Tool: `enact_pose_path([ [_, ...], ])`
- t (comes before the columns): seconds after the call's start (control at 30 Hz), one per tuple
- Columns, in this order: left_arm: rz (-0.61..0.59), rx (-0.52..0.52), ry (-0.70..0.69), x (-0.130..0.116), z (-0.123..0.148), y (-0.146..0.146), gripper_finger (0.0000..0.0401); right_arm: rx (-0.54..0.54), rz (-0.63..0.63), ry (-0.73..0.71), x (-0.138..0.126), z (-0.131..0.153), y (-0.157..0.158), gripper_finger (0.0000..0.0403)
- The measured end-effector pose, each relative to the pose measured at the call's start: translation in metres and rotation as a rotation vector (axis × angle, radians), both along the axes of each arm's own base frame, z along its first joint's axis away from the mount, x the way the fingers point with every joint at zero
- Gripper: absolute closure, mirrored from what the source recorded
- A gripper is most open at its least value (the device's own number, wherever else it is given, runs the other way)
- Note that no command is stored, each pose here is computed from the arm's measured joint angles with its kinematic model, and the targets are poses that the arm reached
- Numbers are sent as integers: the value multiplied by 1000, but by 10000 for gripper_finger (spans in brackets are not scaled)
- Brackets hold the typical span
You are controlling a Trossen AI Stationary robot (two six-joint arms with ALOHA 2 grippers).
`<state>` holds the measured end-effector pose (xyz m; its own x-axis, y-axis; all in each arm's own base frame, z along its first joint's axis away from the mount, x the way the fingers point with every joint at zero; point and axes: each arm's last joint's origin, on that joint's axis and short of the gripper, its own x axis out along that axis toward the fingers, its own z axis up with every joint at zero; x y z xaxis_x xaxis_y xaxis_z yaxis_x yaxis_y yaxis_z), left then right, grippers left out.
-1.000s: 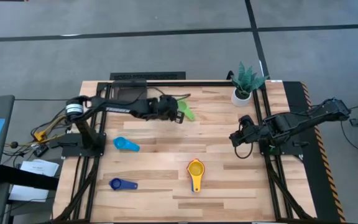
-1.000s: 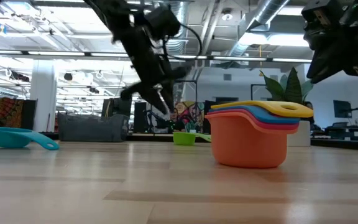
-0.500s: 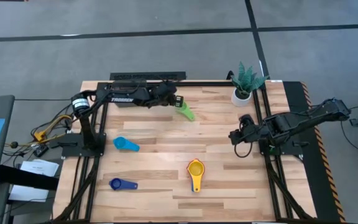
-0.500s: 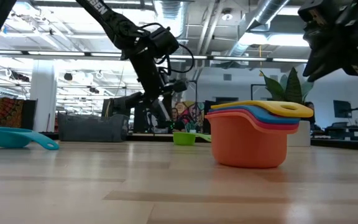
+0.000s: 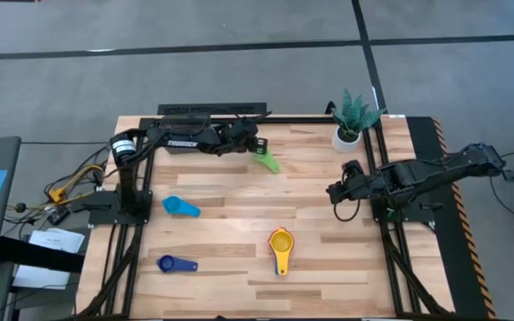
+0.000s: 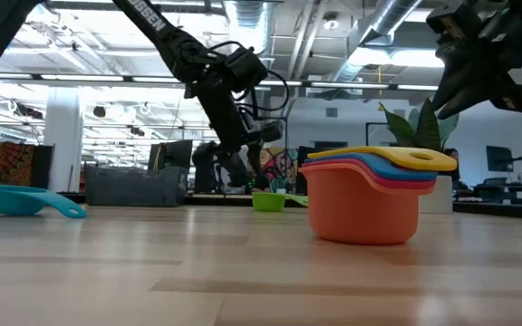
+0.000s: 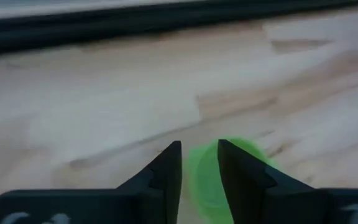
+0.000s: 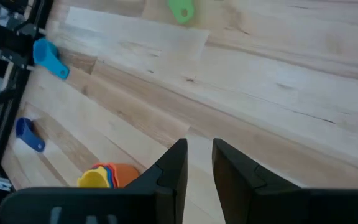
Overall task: Nest measuring cups in basket
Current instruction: Stack the green measuring cup on top of the yellow measuring cup
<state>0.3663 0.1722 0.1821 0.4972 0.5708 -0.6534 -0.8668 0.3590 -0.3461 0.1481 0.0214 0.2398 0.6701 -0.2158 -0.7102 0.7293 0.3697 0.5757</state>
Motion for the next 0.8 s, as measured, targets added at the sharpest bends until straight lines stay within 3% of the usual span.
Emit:
enact_pose_path([
  [0.33, -19, 6, -17, 9, 6, -2, 245, 9, -24, 29, -9, 10, -6, 269],
  [0.8, -41, -98, 74, 16, -36, -8, 241, 25, 5, 63, -15, 14, -4, 274],
])
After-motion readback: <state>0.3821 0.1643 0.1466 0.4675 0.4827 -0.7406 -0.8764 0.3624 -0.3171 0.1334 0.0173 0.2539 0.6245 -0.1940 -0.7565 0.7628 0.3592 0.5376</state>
